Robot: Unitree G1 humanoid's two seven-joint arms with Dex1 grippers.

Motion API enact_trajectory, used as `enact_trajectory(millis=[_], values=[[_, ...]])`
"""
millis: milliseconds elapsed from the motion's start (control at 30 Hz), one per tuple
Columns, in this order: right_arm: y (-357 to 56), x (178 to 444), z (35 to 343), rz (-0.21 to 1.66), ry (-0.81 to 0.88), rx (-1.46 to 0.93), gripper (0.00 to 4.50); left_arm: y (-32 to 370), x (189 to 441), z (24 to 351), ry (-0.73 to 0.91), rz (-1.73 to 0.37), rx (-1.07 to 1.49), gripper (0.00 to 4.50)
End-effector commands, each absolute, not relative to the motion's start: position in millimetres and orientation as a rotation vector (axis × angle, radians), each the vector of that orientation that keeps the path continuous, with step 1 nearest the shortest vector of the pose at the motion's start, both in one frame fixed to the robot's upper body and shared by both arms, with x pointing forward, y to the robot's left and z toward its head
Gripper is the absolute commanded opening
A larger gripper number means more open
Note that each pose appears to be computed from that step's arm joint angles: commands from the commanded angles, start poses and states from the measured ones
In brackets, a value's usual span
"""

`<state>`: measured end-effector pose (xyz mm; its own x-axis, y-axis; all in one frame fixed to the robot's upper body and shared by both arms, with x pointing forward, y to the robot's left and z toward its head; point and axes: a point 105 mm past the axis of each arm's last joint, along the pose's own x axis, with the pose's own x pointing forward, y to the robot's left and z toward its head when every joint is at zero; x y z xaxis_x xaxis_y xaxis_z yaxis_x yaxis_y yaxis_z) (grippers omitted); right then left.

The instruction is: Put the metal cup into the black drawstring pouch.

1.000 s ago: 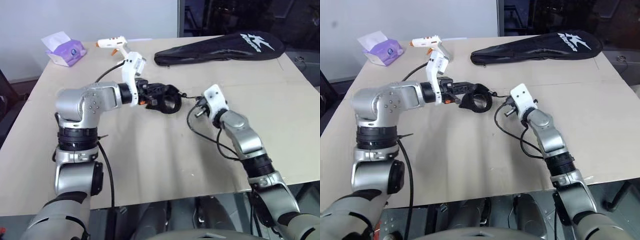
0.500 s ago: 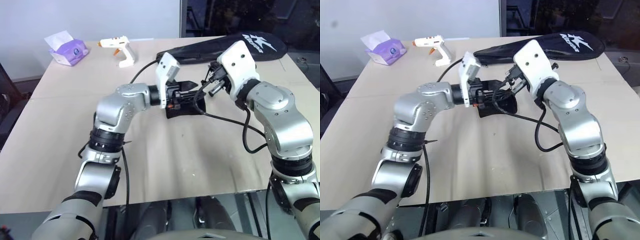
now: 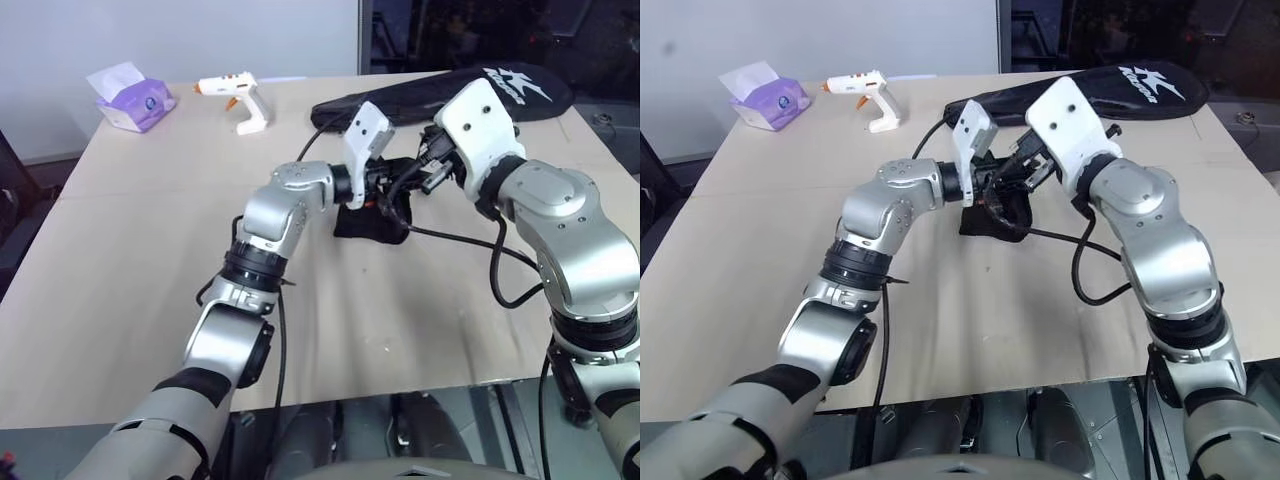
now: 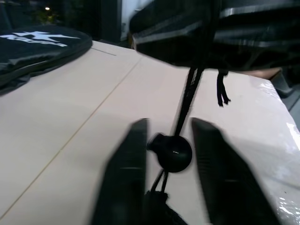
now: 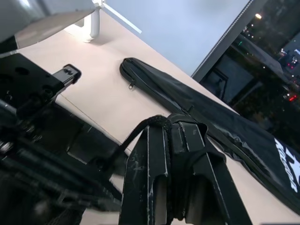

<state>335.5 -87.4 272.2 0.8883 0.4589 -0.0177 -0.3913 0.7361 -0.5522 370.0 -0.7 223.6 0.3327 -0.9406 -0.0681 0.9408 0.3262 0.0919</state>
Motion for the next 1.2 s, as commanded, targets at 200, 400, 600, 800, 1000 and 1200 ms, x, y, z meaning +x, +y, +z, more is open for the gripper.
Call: enact_trajectory(millis=[200, 400, 600, 800, 1000, 1200], values=[[-145, 343, 290, 0.224, -0.137, -0.486, 0.0, 16, 378, 191, 0.116, -1.18, 0.192, 0.2], [-228, 353, 262, -0.006, -0.004, -0.499, 0.0, 70, 386, 127, 0.309, -1.055, 0.354, 0.2], [-182, 341, 208, 0.271, 0.059, -0.418, 0.0, 95, 389, 130, 0.244, -0.978, 0.41, 0.2], [-169, 312, 179, 0.376, 0.082, -0.4, 1.71, 101, 368, 159, 0.113, -0.979, 0.217, 2.38], [-178, 254, 172, 0.416, 0.062, -0.398, 4.4, 154, 334, 177, -0.006, -0.778, 0.1, 3.38], [-188, 208, 154, 0.393, 0.08, -0.327, 4.4, 198, 290, 150, 0.071, -0.633, 0.031, 3.38]])
